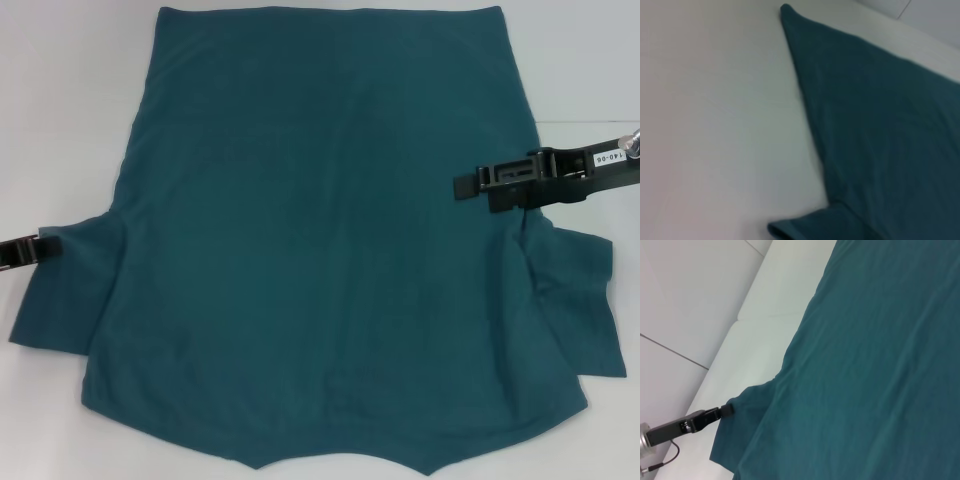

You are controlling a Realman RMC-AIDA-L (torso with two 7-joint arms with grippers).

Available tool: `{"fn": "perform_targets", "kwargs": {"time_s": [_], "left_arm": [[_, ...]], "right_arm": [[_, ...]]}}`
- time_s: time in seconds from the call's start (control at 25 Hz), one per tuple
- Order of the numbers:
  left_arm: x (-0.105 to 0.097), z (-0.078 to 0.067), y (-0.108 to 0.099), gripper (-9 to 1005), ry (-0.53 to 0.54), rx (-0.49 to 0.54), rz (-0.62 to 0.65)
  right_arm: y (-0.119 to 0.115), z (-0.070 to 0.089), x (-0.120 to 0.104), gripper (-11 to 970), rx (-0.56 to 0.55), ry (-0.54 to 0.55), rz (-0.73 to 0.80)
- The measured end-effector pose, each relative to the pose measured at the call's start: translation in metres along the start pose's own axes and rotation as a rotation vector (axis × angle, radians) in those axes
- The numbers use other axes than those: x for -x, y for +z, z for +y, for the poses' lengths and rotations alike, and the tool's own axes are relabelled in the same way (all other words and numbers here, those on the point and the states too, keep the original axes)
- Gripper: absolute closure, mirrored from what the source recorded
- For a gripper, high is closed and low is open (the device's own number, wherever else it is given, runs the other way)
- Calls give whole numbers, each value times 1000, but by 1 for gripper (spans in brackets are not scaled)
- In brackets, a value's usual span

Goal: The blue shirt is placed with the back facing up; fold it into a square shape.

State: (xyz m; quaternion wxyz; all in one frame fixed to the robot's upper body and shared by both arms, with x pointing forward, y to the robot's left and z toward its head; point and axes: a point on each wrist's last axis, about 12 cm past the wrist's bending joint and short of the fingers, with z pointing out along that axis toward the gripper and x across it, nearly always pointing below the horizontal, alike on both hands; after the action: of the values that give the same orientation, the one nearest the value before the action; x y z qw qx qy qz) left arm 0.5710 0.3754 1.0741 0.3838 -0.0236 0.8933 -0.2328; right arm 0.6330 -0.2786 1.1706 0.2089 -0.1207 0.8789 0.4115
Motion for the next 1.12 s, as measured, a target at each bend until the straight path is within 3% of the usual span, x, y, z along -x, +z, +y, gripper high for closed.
{"fn": "perform_targets", "kwargs": {"time_s": [0.52,1.12], "left_arm": [[28,5,-2,996,133,155,45],[55,-6,0,997,165,195,93]], "right_arm": [[-1,0,1,35,0,0,-2],[-2,1,2,34,-3,-4,-6]]}}
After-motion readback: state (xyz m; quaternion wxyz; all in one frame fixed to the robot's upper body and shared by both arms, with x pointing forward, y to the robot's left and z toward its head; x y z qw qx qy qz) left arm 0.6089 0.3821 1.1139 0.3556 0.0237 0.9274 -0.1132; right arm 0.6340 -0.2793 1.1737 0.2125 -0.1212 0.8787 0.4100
